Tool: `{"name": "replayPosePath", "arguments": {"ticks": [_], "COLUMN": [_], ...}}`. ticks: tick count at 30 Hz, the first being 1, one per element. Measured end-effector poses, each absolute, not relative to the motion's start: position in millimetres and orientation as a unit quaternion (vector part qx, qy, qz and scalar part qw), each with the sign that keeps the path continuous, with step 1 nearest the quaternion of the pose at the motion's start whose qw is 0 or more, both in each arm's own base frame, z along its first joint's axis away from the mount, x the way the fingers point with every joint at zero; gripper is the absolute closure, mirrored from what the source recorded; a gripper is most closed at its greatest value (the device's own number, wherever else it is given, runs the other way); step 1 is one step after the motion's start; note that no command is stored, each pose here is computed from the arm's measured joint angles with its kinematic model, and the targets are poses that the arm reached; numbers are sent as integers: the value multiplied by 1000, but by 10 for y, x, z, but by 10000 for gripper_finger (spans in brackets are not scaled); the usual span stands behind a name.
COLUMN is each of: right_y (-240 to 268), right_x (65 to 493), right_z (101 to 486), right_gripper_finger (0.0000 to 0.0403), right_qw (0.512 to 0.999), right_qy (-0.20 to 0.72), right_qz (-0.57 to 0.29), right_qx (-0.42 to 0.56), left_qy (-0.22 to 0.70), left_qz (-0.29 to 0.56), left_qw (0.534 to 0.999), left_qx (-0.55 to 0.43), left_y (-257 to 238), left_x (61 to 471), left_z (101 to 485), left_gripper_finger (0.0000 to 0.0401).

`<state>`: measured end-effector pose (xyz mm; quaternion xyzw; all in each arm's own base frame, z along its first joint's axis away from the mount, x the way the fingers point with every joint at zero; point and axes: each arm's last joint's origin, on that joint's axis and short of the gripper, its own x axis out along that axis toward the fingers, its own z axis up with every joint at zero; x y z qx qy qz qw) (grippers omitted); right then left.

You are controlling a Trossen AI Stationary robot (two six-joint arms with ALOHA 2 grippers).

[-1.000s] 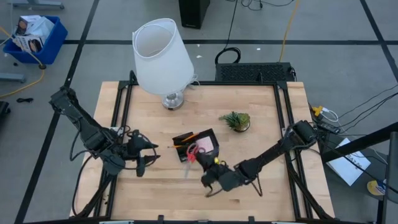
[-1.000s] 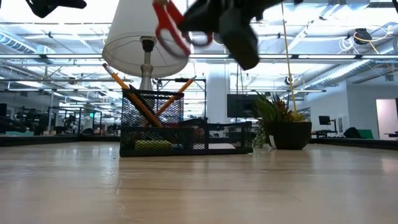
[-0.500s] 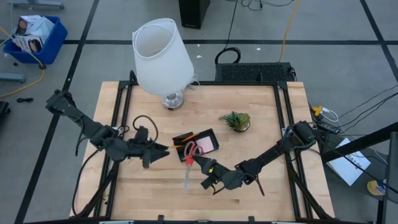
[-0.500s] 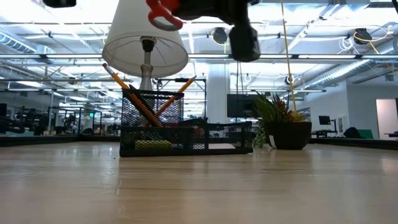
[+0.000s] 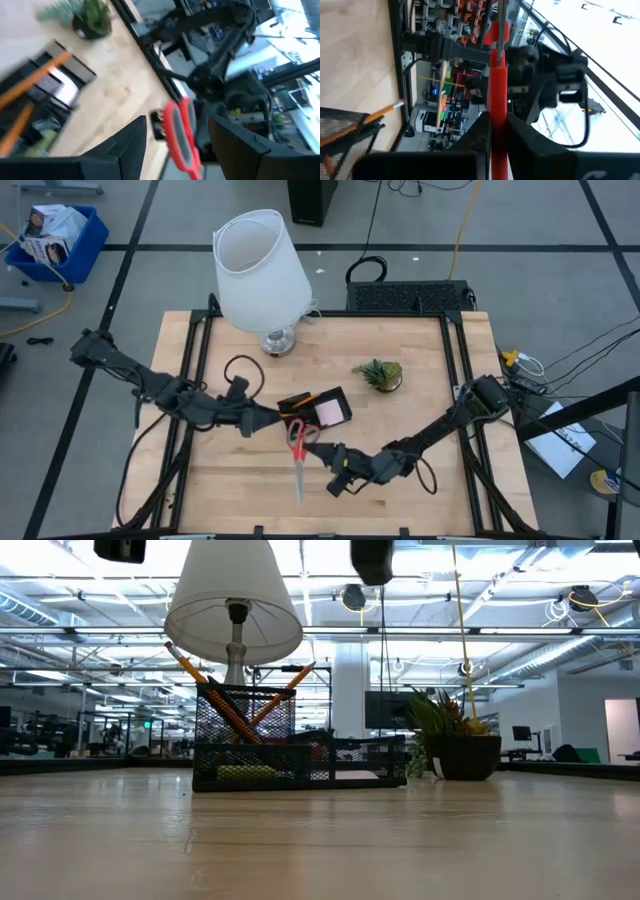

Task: Pick and place office supplies into organizer
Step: Put the orange scissor into the black desk organizer

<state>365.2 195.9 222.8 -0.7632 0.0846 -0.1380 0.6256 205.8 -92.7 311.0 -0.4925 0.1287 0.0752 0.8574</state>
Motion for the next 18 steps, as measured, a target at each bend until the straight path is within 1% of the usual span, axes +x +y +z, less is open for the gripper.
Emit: {"name": "replayPosePath", "arguments": {"ticks": [4, 7, 10, 18], "right_y": [1886, 1875, 1865, 1767], "right_x": [3700, 3710, 3725, 3776], "right_z": [2230, 2238, 2239, 2221], "right_gripper_finger": [372, 374, 375, 372], "right_qw": [625, 627, 627, 640], "right_qy": [76, 64, 48, 59], "right_qz": [-134, -130, -120, -122], "right_qx": [-765, -765, -768, -756], "left_qy": [143, 133, 143, 157], "left_qz": [79, 68, 76, 55], "left_qw": [854, 854, 853, 850], "left_qx": [-495, -499, -496, -500], "left_y": [-982, -1009, -1025, -1105], "left_x": [2170, 2218, 2248, 2389], "left_z": [3008, 3019, 2965, 2864], "left_gripper_finger": [185, 185, 185, 189]}}
